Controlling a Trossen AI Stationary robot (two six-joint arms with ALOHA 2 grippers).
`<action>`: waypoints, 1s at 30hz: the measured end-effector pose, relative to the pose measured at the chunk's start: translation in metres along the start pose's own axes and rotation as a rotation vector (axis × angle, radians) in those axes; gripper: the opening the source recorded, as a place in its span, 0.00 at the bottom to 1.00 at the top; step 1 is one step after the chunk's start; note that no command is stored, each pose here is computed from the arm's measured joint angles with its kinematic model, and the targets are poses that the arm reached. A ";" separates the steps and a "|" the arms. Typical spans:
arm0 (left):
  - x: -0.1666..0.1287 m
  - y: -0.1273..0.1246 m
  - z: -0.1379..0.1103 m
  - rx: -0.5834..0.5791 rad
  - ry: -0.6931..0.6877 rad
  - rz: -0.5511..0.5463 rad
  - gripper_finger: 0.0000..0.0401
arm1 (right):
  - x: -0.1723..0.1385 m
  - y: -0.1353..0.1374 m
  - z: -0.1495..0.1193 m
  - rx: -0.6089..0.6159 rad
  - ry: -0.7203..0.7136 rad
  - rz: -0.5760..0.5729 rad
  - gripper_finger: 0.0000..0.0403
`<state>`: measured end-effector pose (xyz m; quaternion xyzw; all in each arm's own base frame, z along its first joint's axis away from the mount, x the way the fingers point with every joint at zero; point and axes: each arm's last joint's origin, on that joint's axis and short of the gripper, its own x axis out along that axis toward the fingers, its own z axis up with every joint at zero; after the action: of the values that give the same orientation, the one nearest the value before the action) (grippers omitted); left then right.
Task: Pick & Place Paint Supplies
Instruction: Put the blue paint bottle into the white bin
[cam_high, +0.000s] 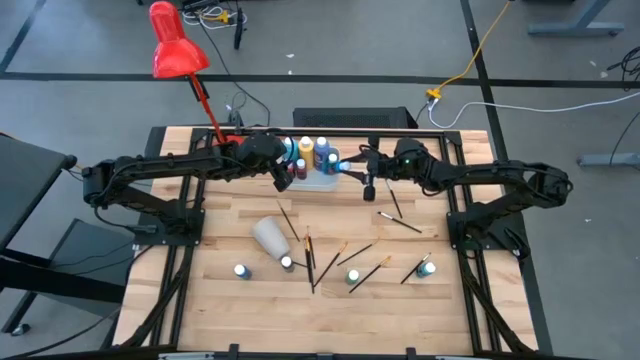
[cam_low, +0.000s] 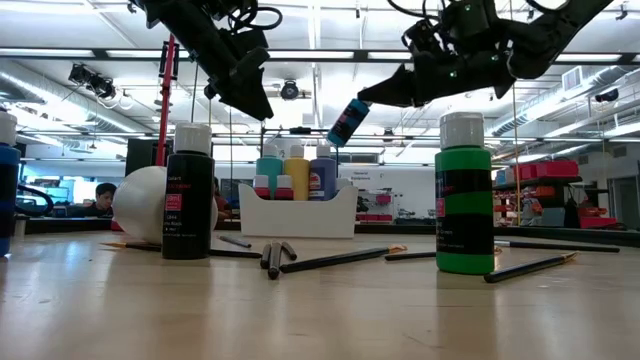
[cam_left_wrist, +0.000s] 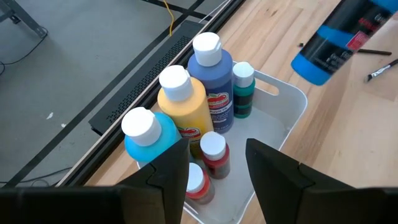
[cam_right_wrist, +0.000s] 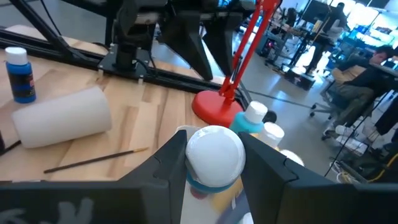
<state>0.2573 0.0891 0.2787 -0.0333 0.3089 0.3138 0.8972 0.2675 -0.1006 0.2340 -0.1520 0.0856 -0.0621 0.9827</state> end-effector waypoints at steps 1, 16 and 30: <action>0.000 0.000 0.000 -0.001 0.000 0.000 0.42 | 0.002 0.000 -0.002 0.004 -0.003 -0.001 0.31; 0.000 0.000 0.000 -0.002 -0.002 0.001 0.42 | 0.025 0.003 -0.025 0.081 0.036 0.012 0.31; -0.001 -0.001 0.016 -0.058 -0.157 -0.014 0.42 | 0.024 0.006 -0.038 0.188 0.191 -0.014 0.31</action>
<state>0.2656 0.0918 0.2917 -0.0365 0.2280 0.3180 0.9195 0.2840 -0.1094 0.1929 -0.0532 0.1713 -0.0911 0.9796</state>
